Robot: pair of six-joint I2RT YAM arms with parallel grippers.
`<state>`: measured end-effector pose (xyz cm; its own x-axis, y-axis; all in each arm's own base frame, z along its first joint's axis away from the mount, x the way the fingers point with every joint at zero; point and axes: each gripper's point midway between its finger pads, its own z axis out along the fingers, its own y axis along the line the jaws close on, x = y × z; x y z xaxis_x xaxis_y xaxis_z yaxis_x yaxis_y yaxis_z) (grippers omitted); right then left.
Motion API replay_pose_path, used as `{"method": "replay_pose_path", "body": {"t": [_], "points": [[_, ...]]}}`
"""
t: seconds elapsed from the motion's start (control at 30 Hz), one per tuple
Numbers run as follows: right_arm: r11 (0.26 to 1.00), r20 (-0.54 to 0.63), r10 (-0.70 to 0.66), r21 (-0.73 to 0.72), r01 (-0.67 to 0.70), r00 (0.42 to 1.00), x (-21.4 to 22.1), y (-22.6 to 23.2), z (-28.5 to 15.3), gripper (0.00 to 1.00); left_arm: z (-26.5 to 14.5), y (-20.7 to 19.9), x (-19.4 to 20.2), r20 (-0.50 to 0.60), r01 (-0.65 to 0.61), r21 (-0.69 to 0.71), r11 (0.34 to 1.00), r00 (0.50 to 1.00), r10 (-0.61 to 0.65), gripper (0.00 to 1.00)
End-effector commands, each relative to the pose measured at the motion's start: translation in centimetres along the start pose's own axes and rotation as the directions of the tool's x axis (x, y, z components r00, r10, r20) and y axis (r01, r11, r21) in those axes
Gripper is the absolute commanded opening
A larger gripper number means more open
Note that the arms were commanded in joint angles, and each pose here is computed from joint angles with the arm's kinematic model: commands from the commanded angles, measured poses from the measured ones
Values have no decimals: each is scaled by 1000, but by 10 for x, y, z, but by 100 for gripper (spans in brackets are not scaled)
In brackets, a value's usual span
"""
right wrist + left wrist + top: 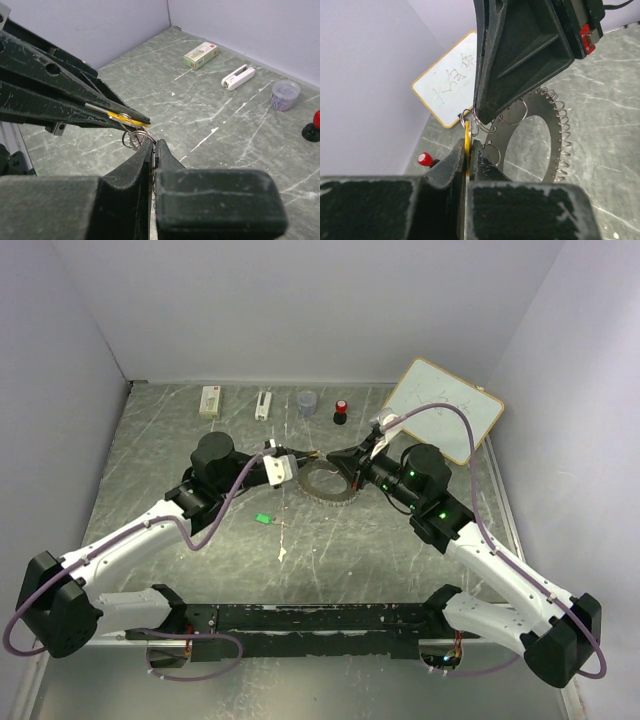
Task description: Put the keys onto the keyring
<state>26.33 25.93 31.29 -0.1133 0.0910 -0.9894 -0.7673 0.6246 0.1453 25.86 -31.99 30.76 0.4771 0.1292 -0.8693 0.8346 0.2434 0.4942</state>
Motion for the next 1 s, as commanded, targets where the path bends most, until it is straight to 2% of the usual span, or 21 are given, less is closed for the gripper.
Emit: {"method": "replay_pose_path", "body": {"t": [0.0, 0.4, 0.83, 0.97], "points": [[997, 134, 2, 80, -13, 991, -36, -15, -3, 0, 2, 10, -11, 10, -74, -110, 991, 997, 76, 7], [993, 162, 6, 114, -25, 987, -45, -24, -5, 0, -3, 27, -4, -107, -217, -323, 921, 976, 192, 7], [988, 192, -1, 153, -29, 981, -52, -37, -7, 0, 15, 18, 26, -291, -371, -352, 859, 916, 276, 7], [987, 210, -7, 160, -28, 978, -56, -40, -9, 0, 16, 13, 32, -300, -374, -370, 850, 914, 272, 7]]}}
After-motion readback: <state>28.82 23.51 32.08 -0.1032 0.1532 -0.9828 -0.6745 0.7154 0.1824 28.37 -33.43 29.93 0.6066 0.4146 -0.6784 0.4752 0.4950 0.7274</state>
